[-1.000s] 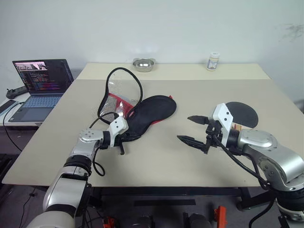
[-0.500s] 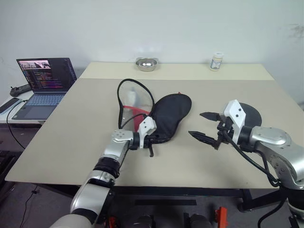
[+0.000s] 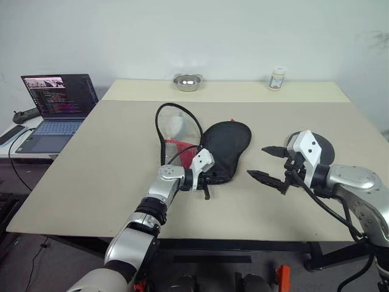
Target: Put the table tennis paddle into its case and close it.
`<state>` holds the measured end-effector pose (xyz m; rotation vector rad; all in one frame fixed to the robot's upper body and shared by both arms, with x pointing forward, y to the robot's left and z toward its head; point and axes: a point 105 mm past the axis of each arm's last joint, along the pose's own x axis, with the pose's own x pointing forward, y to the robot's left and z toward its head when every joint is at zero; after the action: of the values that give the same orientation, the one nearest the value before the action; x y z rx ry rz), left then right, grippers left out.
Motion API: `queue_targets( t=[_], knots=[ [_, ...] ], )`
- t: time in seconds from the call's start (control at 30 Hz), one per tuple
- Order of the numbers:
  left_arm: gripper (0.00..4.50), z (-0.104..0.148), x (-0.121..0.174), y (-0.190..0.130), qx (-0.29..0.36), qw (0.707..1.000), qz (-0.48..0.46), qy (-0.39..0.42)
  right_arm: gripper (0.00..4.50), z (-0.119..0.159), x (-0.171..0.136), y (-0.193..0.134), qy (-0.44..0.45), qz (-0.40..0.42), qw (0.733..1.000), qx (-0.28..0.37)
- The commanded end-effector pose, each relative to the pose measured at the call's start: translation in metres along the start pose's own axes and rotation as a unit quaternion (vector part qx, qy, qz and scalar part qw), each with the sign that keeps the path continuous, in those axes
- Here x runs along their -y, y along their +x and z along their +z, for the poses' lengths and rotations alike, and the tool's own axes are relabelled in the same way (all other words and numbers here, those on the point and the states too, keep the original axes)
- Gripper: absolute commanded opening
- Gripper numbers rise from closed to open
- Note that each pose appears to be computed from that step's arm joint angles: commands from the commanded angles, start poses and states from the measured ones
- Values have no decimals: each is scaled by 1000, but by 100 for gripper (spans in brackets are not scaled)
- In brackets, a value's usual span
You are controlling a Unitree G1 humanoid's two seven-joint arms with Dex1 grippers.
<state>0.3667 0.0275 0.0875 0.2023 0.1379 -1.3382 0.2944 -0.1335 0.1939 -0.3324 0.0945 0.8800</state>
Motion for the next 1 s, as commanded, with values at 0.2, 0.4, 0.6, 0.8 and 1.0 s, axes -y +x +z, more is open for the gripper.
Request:
queue_targets(
  t=[0.2,0.4,0.6,0.8,1.0],
  knots=[
    [385,31,1,-17,52,997,11,49,450,13,4,-2,-6,-9,1000,23],
    [413,47,-2,-69,50,995,51,71,450,12,20,9,42,-62,996,41],
    [413,59,-18,-119,29,991,107,75,450,2,28,32,97,-88,991,39],
    [413,67,-33,-161,8,987,146,71,450,-28,26,61,173,-117,978,-17],
    [413,82,-32,-174,36,988,138,51,450,-49,13,83,206,-128,969,-50]
  ],
)
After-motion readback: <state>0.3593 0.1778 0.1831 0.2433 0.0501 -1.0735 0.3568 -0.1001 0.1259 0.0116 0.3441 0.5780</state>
